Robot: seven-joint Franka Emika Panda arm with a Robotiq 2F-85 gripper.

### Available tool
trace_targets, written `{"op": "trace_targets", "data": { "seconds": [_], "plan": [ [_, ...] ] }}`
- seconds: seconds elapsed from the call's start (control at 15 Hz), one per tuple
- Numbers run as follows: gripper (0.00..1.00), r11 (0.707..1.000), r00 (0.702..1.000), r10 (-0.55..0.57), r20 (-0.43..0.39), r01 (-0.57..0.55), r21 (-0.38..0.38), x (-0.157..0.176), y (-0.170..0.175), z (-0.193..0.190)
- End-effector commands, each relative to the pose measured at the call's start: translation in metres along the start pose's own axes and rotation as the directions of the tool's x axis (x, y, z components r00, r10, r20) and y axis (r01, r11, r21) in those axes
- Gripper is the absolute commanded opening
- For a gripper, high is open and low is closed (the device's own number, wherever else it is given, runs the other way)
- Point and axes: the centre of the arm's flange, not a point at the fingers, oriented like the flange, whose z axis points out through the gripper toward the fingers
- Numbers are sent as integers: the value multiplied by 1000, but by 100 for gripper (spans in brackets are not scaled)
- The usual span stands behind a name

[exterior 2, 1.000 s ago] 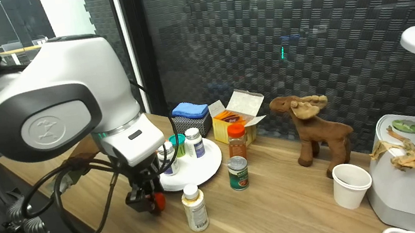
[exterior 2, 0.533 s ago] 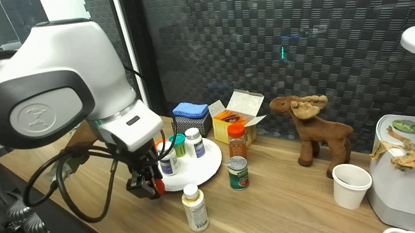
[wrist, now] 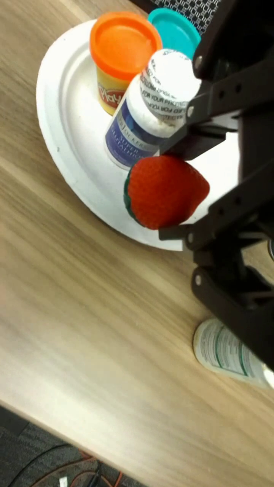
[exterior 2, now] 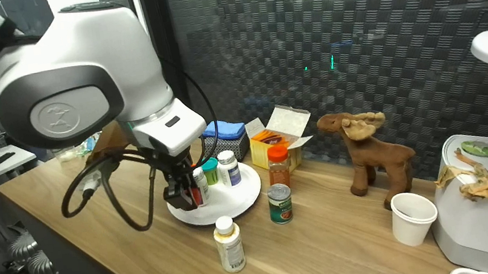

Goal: Pick up all the smaller bottles and the orange object, and put them in the plate

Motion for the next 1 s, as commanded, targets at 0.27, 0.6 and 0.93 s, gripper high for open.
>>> {"op": "trace_targets", "data": {
  "seconds": [0.27, 0.6, 0.93],
  "plan": [
    [22, 1000, 998, -13, 59, 12, 16, 33, -19, 18],
    [22, 1000, 996, -15, 89, 15, 8, 32, -15, 31],
    [22, 999, 992, -32, 125, 32, 3, 34, -20, 42]
  ]
}}
